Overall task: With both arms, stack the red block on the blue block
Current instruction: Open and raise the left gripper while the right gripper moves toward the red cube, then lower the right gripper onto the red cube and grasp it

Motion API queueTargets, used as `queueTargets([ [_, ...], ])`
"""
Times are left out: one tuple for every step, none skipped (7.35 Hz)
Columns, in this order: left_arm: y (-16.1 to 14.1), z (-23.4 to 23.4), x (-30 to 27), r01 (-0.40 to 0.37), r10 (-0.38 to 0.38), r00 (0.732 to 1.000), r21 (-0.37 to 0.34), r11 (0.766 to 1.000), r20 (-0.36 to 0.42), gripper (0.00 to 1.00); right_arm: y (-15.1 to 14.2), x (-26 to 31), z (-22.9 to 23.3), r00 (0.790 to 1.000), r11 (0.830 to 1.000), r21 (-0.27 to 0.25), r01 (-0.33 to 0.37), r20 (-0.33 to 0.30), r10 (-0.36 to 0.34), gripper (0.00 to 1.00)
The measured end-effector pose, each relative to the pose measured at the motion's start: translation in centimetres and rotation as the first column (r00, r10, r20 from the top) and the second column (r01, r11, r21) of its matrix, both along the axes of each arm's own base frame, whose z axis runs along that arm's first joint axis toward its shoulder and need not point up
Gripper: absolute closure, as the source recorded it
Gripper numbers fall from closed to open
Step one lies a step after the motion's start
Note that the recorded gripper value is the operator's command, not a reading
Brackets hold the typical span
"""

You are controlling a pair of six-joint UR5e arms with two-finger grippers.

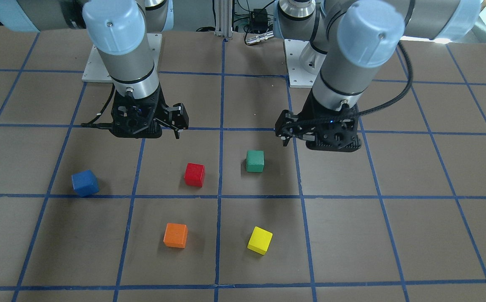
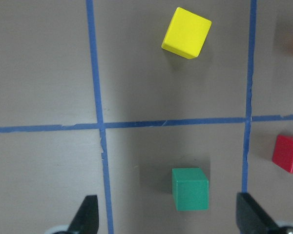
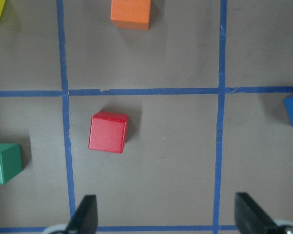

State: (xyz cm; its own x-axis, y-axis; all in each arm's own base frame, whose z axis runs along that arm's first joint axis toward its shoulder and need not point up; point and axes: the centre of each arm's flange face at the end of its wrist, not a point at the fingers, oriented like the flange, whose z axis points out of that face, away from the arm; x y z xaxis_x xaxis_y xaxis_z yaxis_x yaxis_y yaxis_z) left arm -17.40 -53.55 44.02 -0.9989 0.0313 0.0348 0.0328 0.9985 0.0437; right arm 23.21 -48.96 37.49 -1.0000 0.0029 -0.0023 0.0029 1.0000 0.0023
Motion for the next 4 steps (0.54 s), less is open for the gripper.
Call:
queueTargets([
  [1.3, 2.4, 1.7, 0.017, -0.017, 1.000, 0.013, 1.000, 0.000, 0.00, 0.4, 0.4, -2.9, 1.000, 1.000, -0.008, 0.010, 0.003, -0.010, 0.00],
  [2.4, 4.0, 3.1, 0.030, -0.030, 1.000, 0.019, 0.999, -0.002, 0.00, 0.5, 0.7, -6.3, 0.999, 0.999, -0.010, 0.034, 0.008, -0.034, 0.00],
  [3.0, 4.7, 4.0, 0.043, -0.042, 0.999, 0.021, 0.999, -0.004, 0.00, 0.1, 1.0, -9.5, 0.998, 0.998, -0.005, 0.064, 0.018, -0.064, 0.00],
  [3.3, 5.0, 4.4, 0.057, -0.057, 0.998, 0.024, 0.998, -0.006, 0.00, -0.5, 1.5, -12.1, 0.996, 0.996, 0.000, 0.087, 0.027, -0.087, 0.00],
])
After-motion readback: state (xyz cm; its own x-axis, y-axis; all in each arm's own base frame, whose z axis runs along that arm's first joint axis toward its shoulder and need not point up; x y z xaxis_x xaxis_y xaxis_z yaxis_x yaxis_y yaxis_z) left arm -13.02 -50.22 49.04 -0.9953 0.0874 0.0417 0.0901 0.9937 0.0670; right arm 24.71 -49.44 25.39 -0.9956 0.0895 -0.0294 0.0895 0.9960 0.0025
